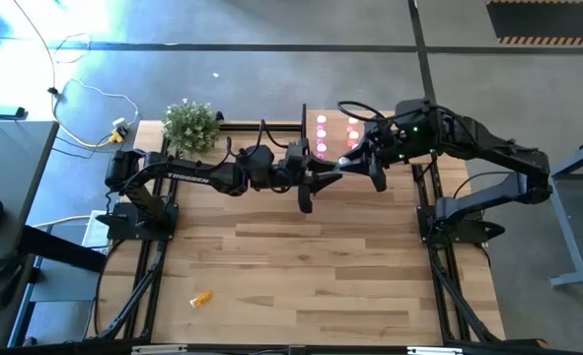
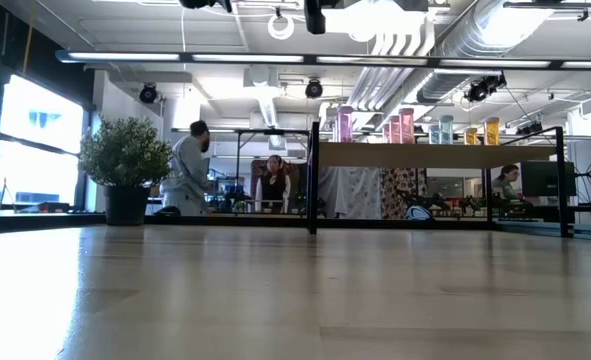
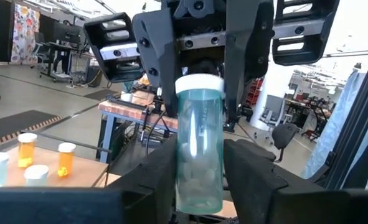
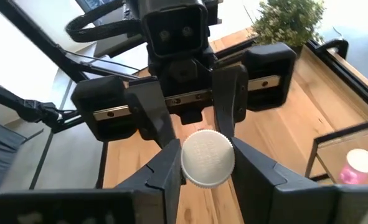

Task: Pick and place medicine bottles onto shelf by color
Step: Put the blue pill bottle on the shelf aligned with the other blue pill bottles

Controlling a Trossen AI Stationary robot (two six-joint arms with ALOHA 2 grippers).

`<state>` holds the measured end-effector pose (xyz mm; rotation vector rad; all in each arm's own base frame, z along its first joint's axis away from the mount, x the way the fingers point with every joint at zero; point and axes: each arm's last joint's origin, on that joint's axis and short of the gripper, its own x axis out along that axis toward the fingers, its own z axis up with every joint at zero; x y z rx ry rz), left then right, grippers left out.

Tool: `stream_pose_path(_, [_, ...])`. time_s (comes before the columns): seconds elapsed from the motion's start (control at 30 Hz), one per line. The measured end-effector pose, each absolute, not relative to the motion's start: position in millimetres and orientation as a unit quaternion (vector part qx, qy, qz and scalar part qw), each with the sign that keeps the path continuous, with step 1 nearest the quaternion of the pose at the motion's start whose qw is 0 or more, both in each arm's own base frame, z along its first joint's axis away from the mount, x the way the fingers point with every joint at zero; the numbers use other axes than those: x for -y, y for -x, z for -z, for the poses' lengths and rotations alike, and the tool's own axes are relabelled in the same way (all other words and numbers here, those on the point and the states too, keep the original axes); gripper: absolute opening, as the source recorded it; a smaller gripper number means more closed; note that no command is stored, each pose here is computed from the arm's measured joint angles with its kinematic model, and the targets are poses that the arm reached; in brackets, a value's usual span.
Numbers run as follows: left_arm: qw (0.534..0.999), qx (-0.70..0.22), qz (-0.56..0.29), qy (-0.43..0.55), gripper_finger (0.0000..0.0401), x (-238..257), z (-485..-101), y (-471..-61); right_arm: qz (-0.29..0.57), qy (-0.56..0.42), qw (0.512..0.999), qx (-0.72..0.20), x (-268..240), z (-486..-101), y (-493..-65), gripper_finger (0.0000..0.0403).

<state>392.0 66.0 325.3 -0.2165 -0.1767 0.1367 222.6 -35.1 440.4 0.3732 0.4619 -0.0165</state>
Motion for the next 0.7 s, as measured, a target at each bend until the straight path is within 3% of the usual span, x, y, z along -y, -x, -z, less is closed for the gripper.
stream_pose_path(0.4, [0.985, 0.068, -0.111, 0.11, 0.0229, -82.3, -320.7, -389.6, 0.076, -0.183, 0.94, -0.277, 38.3, -431.0, -214.4, 0.0106])
stream_pose_path(0.7, [0.981, 0.058, -0.149, 0.11, 0.0243, -108.1, -317.9, -383.5, 0.204, -0.152, 0.927, -0.276, 48.7, -435.4, -185.4, 0.0106])
